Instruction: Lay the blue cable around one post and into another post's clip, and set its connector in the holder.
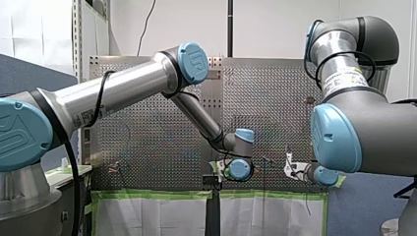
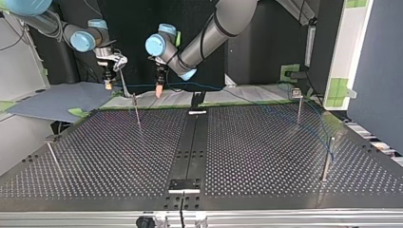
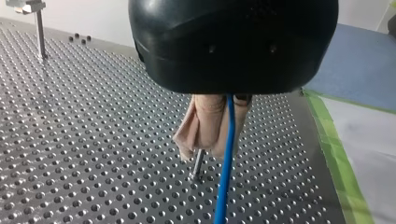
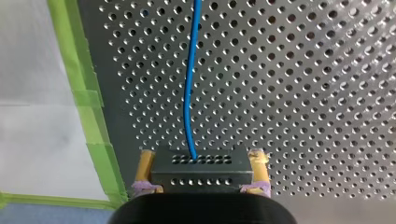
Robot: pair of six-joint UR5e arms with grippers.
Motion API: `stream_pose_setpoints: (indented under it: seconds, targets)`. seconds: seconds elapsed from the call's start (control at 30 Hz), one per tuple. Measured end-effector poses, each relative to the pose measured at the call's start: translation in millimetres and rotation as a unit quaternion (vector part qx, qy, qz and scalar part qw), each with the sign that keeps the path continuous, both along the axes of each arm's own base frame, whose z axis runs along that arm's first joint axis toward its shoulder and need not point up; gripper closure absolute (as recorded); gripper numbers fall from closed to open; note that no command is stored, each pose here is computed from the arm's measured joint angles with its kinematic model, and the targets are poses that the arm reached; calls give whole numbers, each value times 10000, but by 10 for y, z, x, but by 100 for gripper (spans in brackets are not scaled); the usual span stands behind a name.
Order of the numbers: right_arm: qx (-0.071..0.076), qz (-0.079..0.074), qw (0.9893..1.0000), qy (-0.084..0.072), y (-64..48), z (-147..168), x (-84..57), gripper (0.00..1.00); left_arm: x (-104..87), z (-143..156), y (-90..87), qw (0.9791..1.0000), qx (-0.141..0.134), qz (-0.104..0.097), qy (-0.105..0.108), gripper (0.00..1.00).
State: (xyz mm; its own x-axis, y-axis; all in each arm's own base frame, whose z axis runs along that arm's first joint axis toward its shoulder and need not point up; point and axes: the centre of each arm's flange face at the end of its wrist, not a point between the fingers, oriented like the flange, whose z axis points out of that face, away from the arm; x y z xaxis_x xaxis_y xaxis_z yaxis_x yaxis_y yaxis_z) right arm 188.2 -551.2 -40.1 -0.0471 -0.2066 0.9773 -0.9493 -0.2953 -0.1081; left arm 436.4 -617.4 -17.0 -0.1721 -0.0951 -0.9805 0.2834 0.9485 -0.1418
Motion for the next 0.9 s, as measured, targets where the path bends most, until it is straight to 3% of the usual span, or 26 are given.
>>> stream_pose_setpoints:
  seconds: [0.23, 0.43, 0.67, 0.9]
  targets:
    - [-9, -84, 10000, -33, -100, 33, -68, 100, -20, 4, -32, 9999, 65, -70, -64, 100]
    - [-114, -213, 9997, -79, -184, 60, -150, 100, -31, 13, -77, 9996, 137, -211, -157, 100]
    - [-295, -365, 9987, -181, -372, 148, -217, 100, 20, -38, -120, 9988, -122, -399, -258, 100]
    - [-381, -539, 9977, -175, -448, 178, -284, 100, 220, -111, -34, 9980, -363, -456, -232, 100]
